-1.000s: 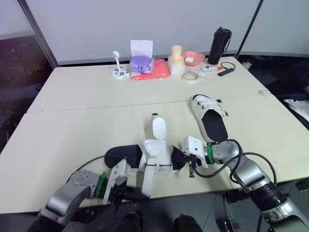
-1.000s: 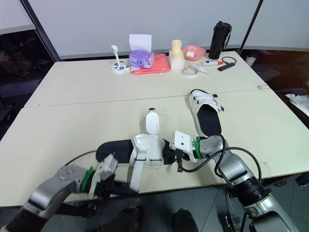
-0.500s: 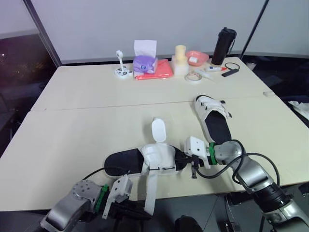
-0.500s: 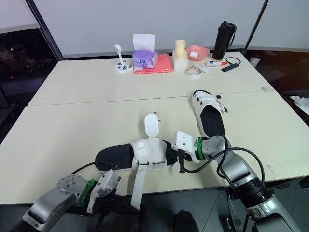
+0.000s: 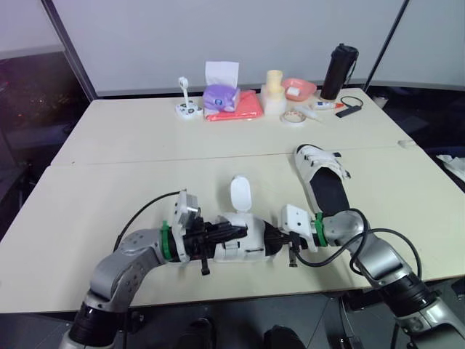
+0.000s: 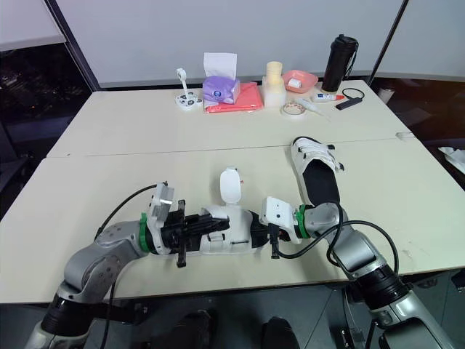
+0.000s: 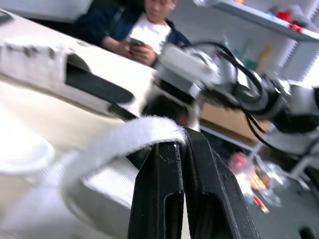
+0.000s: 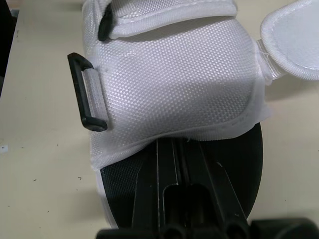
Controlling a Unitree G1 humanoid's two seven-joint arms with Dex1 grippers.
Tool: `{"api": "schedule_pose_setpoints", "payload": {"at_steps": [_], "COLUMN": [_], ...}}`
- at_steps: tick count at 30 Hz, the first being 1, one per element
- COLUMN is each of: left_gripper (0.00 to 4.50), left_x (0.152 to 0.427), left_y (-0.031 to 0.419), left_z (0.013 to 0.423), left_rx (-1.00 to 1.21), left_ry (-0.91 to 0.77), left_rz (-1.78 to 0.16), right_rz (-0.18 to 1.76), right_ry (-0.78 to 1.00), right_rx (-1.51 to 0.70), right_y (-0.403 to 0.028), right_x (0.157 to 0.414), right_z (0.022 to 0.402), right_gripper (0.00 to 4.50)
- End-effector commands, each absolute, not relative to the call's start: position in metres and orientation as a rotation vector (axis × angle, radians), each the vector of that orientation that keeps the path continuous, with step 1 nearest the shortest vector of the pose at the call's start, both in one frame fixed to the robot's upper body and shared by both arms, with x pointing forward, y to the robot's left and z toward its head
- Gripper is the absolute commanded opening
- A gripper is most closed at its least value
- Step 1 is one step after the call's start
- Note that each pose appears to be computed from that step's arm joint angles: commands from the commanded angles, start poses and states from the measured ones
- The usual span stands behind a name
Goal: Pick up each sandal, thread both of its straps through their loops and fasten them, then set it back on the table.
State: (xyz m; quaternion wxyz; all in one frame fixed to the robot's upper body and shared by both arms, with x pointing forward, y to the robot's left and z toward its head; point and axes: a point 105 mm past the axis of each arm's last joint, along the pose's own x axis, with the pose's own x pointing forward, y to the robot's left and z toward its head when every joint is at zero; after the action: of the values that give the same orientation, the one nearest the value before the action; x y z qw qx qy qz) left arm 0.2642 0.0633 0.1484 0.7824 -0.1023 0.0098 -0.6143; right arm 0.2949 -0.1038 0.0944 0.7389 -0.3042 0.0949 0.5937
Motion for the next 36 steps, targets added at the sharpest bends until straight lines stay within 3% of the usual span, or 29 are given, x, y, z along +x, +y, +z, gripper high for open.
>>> {"api": "schedule_pose_setpoints", "payload": {"at_steps": [1, 8, 11, 17, 24, 32, 36], "left_gripper": [0.07, 0.07, 1.03, 4.03, 4.03, 4.03, 4.03], "left_x": [0.276, 0.286, 0.294, 0.318, 0.332, 0.306, 0.306], "left_y": [0.066, 0.068, 0.073, 0.084, 0.089, 0.069, 0.064], "left_z": [0.158, 0.155, 0.161, 0.170, 0.151, 0.160, 0.159], "left_rx": [-0.247, -0.446, -0.536, -0.621, -0.508, -0.333, -0.198], "left_ry": [0.008, 0.155, 0.172, 0.106, 0.093, 0.187, 0.254], "left_rz": [-1.299, -1.312, -1.284, -1.144, -1.031, -1.324, -1.400], "right_rz": [1.265, 1.255, 1.251, 1.246, 1.241, 1.239, 1.238], "right_ry": [0.299, 0.291, 0.289, 0.289, 0.290, 0.290, 0.290], "right_rx": [-0.691, -0.696, -0.695, -0.693, -0.696, -0.704, -0.709], "right_y": [-0.115, -0.115, -0.115, -0.115, -0.117, -0.116, -0.116], "right_x": [0.298, 0.300, 0.301, 0.300, 0.302, 0.304, 0.305], "right_z": [0.076, 0.076, 0.076, 0.076, 0.076, 0.076, 0.075], "right_gripper": [0.00, 0.00, 0.00, 0.00, 0.00, 0.00, 0.00]}}
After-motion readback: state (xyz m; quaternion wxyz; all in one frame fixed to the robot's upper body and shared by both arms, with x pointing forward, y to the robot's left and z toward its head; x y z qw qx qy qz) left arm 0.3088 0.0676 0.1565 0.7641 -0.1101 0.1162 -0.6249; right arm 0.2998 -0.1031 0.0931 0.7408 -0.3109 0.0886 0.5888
